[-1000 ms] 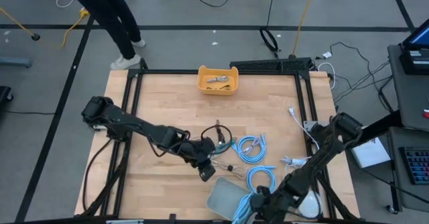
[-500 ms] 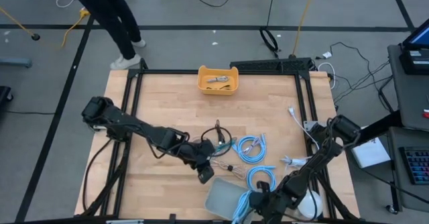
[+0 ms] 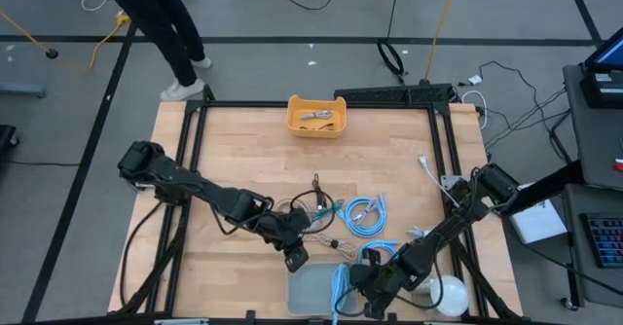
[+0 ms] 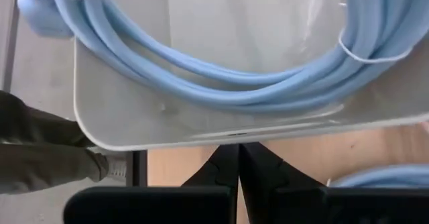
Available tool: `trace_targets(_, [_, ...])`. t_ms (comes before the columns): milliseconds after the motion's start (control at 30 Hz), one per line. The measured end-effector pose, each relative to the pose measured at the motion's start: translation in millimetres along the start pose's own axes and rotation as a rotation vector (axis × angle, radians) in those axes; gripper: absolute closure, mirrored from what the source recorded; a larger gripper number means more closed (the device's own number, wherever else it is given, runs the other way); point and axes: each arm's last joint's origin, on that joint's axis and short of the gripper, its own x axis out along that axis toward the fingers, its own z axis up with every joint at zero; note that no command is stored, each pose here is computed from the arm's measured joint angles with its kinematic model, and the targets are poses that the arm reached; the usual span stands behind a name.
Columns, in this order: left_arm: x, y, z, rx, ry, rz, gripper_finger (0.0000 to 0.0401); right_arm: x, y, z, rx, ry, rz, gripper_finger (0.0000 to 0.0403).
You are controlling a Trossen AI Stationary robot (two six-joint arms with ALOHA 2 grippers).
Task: Sort cables into bins
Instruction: Adjust the gray bin
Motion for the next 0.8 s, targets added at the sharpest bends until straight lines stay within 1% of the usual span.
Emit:
trace_targets(167, [2,-13,-23,0.005,0.057,-0.029,0.0401,0,-2,4,-0.008,-0.010,0.002,0.0403])
trace_targets(233, [8,-19,-31,0.003,0.065,-0.054,0.0401,0,-2,4,-0.007,-0.012,0.007,0.0403])
trace_targets(300, [19,-25,-39,0.010,0.063,-0.083,0.0401,0,-1,5,-0.006,-0.019,0.014,0.0403])
trace_targets(433, [57,-32,-46,0.023,0.053,-0.199,0.0401,0,1,6,-0.007,-0.032,0.030,0.0403])
trace_targets(500, [77,-31,-47,0.007,0.045,-0.247,0.0401,0,1,7,-0.006,-0.036,0.034,0.0403])
trace_targets(600, [95,-26,-49,-0.007,0.053,-0.260,0.0401,0,1,6,-0.005,-0.036,0.034,0.0403])
trace_targets(667, [101,-23,-49,-0.008,0.055,-0.250,0.0401,-1,1,7,-0.003,-0.037,0.035,0.0403])
trace_targets(800, [100,-22,-42,0.005,0.035,-0.264,0.0401,-2,2,7,-0.001,-0.040,0.039,0.0403])
